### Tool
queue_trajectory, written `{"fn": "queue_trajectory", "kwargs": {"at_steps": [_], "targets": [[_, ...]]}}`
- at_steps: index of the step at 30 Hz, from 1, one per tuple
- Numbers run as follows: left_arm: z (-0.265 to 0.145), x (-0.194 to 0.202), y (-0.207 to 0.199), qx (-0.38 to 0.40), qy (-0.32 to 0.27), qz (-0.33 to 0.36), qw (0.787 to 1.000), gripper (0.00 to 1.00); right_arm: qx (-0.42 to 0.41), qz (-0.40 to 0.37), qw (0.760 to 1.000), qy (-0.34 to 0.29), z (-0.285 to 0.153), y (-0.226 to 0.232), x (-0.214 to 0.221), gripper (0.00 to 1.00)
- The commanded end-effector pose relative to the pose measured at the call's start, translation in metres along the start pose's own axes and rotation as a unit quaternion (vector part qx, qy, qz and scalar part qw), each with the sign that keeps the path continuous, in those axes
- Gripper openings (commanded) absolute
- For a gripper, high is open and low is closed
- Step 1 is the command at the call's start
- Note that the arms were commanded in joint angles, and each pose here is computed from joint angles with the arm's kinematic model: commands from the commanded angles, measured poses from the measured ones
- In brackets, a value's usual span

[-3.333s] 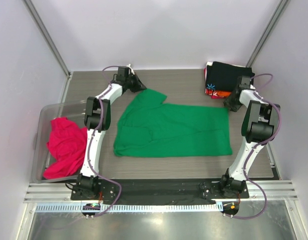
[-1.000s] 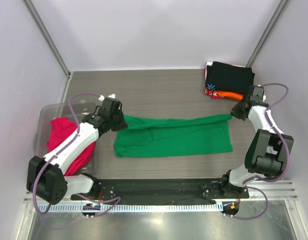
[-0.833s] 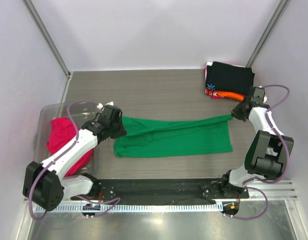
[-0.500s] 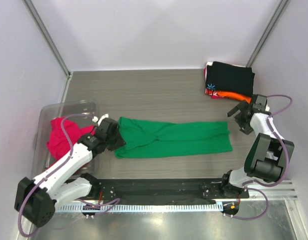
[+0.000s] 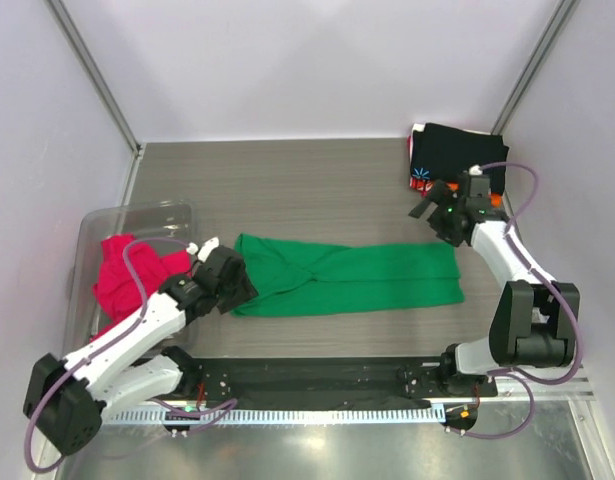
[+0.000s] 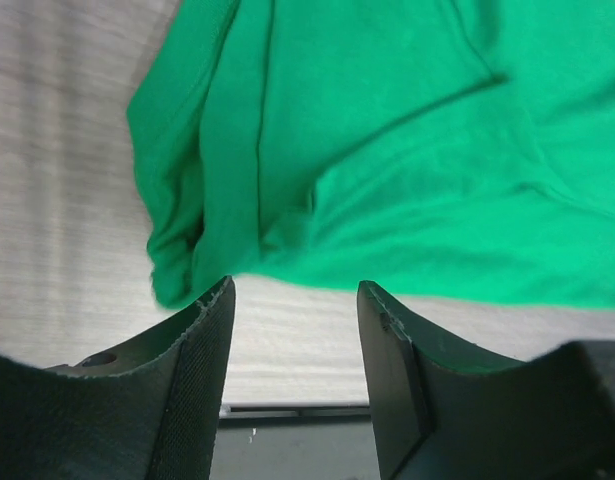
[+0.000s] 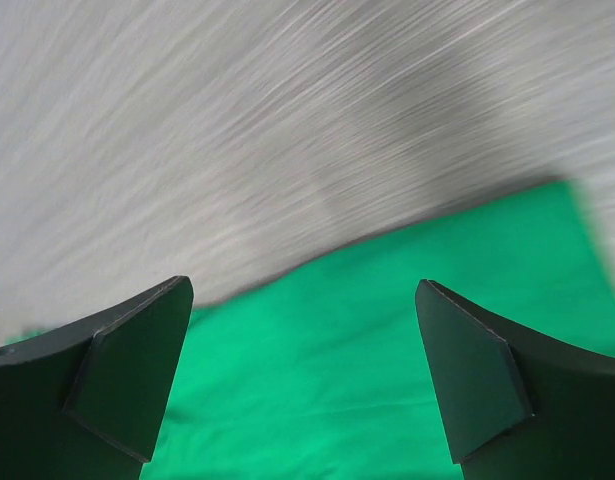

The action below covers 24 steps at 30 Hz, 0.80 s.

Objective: Fold and stack the t-shirts
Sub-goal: Fold the tshirt

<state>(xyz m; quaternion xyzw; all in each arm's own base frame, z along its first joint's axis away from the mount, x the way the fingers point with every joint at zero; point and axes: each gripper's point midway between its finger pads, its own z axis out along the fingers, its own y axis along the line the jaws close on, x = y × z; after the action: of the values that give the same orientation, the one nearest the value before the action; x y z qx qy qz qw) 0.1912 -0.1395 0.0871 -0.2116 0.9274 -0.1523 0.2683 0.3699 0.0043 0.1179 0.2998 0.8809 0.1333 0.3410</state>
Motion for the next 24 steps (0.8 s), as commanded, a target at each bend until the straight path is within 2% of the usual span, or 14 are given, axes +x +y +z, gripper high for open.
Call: {"fn": "queue_trajectory", "kwargs": {"at_steps": [1,8,16,18,19,20,22,24], "targets": [[0.010,-0.025,-0.024,0.005,-0.039,0.010,0.999,0.52,-0.034,-0.025,0.999,0.029,0.011,0.017,0.025,1.00],[0.058,-0.032,-0.033,-0.048,-0.033,0.037,0.998,0.46,0.048,-0.054,0.992,0.104,0.033,-0.028,0.081,1.00],[0.126,-0.031,-0.020,-0.145,0.019,0.064,0.987,0.41,0.089,-0.024,0.984,0.154,0.025,-0.062,0.129,1.00],[0.137,-0.048,-0.026,-0.150,0.015,0.057,0.987,0.40,0.075,-0.022,0.981,0.177,0.017,-0.060,0.150,1.00],[0.149,-0.045,-0.015,-0.175,0.032,0.061,0.982,0.40,0.073,-0.010,0.980,0.184,0.014,-0.061,0.157,1.00],[0.155,-0.065,-0.026,-0.170,0.021,0.049,0.984,0.39,0.077,0.000,0.977,0.199,0.009,-0.067,0.171,1.00],[0.167,-0.075,-0.026,-0.186,0.031,0.051,0.981,0.39,0.049,0.009,0.977,0.209,-0.001,-0.056,0.184,1.00],[0.190,-0.098,-0.043,-0.188,0.033,0.045,0.981,0.39,0.047,0.042,0.973,0.223,-0.011,-0.055,0.205,1.00]]}}
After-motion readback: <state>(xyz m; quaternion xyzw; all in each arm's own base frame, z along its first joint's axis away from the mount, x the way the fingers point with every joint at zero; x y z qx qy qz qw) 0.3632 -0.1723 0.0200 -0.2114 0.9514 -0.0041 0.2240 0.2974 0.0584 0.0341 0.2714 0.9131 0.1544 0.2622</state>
